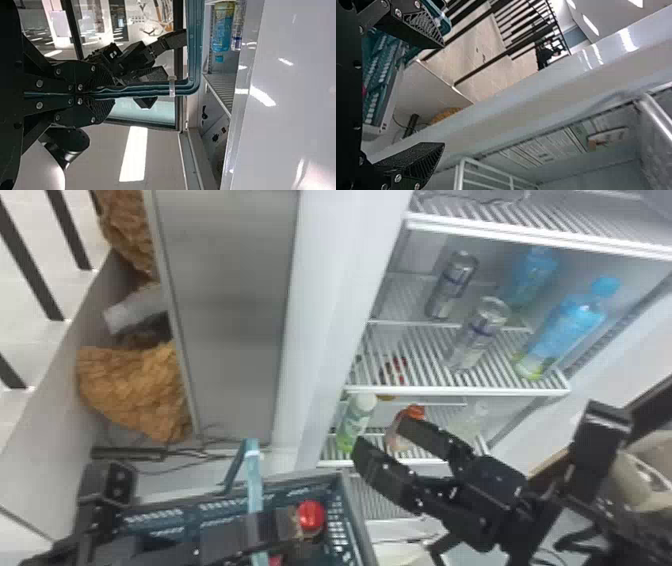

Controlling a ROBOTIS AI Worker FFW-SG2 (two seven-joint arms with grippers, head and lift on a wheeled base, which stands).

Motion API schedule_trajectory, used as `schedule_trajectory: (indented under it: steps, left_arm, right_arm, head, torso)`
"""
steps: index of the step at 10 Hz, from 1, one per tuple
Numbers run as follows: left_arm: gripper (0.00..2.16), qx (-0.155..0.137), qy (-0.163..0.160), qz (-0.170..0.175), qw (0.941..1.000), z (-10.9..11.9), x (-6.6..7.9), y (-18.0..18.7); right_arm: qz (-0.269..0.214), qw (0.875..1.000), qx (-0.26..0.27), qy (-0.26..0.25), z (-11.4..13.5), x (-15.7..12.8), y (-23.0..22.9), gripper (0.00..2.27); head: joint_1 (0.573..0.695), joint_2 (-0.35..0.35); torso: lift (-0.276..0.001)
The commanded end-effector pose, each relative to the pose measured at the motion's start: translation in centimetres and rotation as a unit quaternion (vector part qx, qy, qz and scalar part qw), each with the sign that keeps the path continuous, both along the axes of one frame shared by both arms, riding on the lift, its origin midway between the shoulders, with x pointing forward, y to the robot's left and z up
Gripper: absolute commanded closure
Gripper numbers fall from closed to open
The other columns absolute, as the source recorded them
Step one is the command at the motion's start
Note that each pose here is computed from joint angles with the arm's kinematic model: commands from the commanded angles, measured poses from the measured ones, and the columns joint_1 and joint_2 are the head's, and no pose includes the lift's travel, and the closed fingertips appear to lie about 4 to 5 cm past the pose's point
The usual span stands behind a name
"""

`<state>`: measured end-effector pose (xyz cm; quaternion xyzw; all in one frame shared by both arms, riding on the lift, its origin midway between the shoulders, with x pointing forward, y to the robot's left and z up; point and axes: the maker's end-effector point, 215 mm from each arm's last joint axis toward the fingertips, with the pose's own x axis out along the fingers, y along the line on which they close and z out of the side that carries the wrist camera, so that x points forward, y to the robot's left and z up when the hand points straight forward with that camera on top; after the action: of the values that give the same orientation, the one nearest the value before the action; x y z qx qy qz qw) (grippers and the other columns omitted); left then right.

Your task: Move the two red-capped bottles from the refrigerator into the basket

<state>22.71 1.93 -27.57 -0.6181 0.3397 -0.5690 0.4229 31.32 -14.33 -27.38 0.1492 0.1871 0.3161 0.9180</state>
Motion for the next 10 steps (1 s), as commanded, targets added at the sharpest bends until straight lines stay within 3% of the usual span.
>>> schedule_trajectory:
  steps: [1,3,5,10]
  left_arm:
    - [1.20,-0.002,0.001,0.000,1.0000,0.0,0.0,0.0]
    - [1.20,-0.001,0.003,0.002,1.0000,-0.1,-0.1,0.1]
    - [1.20,-0.001,0.003,0.002,1.0000,-0.1,-0.1,0.1]
    - [1.20,0.000,0.004,0.003,1.0000,-0.2,-0.1,0.2]
  right_arm:
    - [-0.043,0.998,-0.016,-0.048,1.2,0.6,-3.0,0.16]
    - [-0.095,0.990,-0.042,-0.097,1.8,1.1,-6.9,0.16]
    - [-0.141,0.976,-0.057,-0.158,1.8,1.7,-10.8,0.16]
    - [-0.194,0.960,-0.085,-0.182,-0.6,-1.6,-15.1,0.16]
  head:
    - [0.695,-0.266]
    - [0.695,-0.340]
    - [0.695,-0.350]
    - [0.695,-0.350]
  torso:
    - [0.000]
    - [0.000]
    - [0.000]
    - [0.000]
